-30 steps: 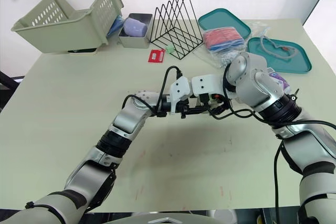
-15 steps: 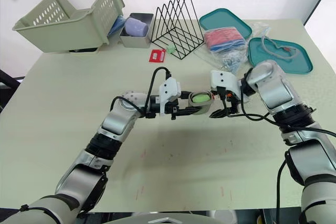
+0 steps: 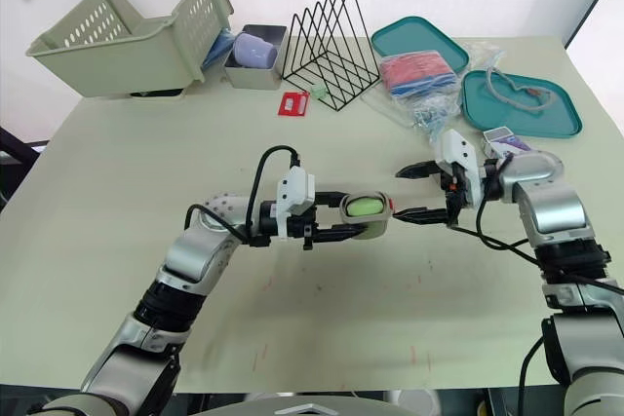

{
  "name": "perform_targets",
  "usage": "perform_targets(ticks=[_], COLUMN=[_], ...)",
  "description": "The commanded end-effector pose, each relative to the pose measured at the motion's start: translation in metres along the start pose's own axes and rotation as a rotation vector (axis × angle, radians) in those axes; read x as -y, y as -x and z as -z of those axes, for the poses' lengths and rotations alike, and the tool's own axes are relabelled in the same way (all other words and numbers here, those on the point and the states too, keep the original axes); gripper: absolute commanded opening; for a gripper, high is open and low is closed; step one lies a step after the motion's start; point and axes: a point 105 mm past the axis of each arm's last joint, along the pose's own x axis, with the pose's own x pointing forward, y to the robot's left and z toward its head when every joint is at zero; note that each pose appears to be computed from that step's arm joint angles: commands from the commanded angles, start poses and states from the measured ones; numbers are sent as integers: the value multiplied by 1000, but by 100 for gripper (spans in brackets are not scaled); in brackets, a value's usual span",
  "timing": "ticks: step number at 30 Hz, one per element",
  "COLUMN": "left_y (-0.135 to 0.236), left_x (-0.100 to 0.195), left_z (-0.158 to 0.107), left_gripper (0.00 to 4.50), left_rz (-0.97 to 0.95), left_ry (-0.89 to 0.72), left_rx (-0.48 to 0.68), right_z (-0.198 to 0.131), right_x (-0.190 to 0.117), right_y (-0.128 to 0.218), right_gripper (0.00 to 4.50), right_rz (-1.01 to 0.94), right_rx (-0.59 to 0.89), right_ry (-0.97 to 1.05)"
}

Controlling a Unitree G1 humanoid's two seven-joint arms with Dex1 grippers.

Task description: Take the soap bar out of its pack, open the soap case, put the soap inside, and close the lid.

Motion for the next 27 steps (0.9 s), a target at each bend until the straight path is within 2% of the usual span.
perform_targets(ticks=[1, 7, 13, 17, 22, 27], left_y=[-2, 0, 0, -2, -2, -1], left_x=[7, 6, 6, 6, 4, 6], left_z=[-8, -3, -1, -2, -4, -2], left_gripper=[200, 200, 200, 200, 200, 200], left_rz=[16, 0, 1, -1, -3, 11], left_ry=[-49, -72, -101, -114, -118, -117], left_rx=[40, 34, 27, 30, 34, 24], right_z=[-7, 9, 46, 67, 79, 79], right_x=[-6, -9, 8, -1, -22, -31], right_y=[11, 38, 118, 158, 181, 190], right_gripper=[443, 443, 443, 443, 443, 443], right_rz=[30, 145, 546, 727, 815, 862], right_rx=[62, 83, 44, 17, -11, -7], right_ry=[47, 21, -98, -140, -174, -190])
